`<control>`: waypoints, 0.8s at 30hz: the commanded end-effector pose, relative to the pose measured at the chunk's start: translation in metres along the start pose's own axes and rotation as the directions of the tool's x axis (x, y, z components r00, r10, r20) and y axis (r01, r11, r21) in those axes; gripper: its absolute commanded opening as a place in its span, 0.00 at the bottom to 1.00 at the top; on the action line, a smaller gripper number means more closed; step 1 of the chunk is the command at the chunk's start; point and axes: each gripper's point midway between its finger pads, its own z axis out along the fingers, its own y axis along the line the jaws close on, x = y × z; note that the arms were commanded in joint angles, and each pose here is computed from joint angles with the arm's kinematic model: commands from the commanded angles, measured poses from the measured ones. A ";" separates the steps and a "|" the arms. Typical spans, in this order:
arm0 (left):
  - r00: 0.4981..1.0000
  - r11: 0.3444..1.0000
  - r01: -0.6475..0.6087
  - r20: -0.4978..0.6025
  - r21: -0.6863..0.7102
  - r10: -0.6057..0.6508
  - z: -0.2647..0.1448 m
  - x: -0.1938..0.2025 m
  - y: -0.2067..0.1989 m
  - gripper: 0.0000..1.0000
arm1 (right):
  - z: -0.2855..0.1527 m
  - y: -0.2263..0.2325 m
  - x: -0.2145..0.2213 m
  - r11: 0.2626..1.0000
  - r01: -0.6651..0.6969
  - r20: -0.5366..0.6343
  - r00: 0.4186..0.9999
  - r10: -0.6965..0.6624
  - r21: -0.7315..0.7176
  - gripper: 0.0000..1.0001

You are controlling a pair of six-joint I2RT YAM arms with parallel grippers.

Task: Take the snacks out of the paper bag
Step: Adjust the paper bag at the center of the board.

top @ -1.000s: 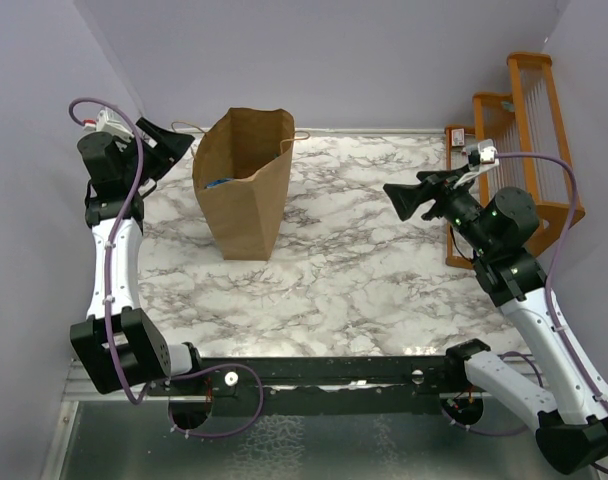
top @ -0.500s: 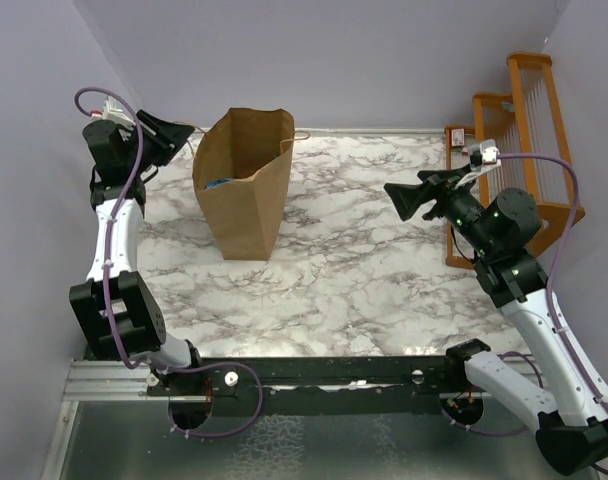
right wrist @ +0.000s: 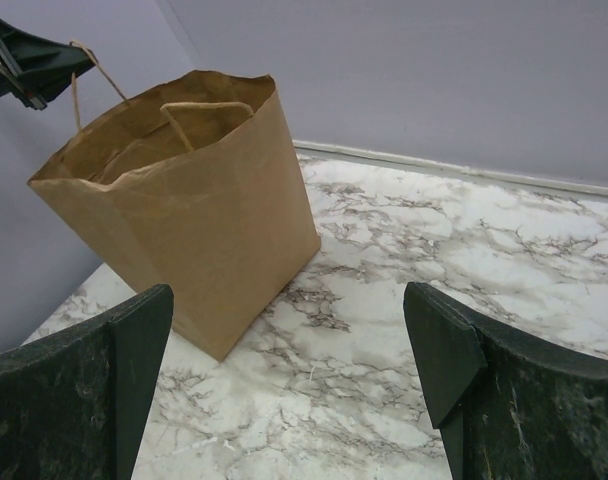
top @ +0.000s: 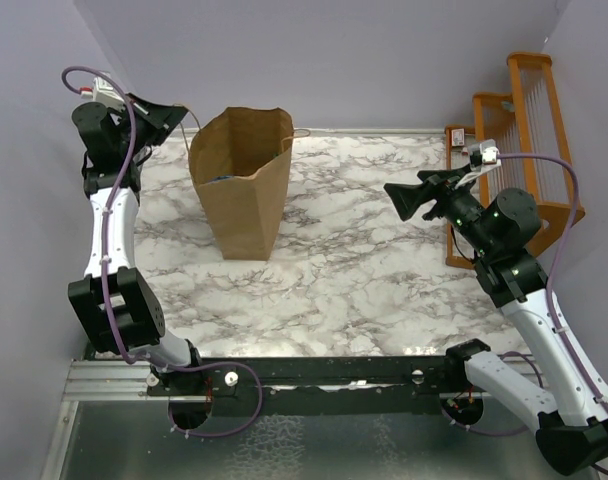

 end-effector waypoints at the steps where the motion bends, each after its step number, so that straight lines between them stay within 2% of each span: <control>1: 0.998 0.996 -0.060 0.027 0.067 0.058 -0.004 -0.019 -0.029 0.00 | 0.000 0.005 -0.010 1.000 0.005 0.017 1.000 -0.005 -0.010 0.99; 11: 0.982 0.979 -0.185 0.058 0.090 0.181 -0.019 -0.046 -0.070 0.00 | 0.002 0.007 -0.009 1.000 -0.003 0.001 1.000 0.003 -0.020 0.99; 19: 0.984 0.969 -0.177 0.011 0.170 0.178 -0.040 -0.013 -0.089 0.00 | 0.007 0.015 0.002 0.996 -0.038 -0.047 0.998 0.034 -0.077 0.99; 24: 0.979 0.962 -0.191 -0.035 0.194 0.201 -0.049 0.018 -0.101 0.00 | 0.011 0.035 0.017 0.976 -0.069 -0.123 0.991 0.044 -0.204 0.99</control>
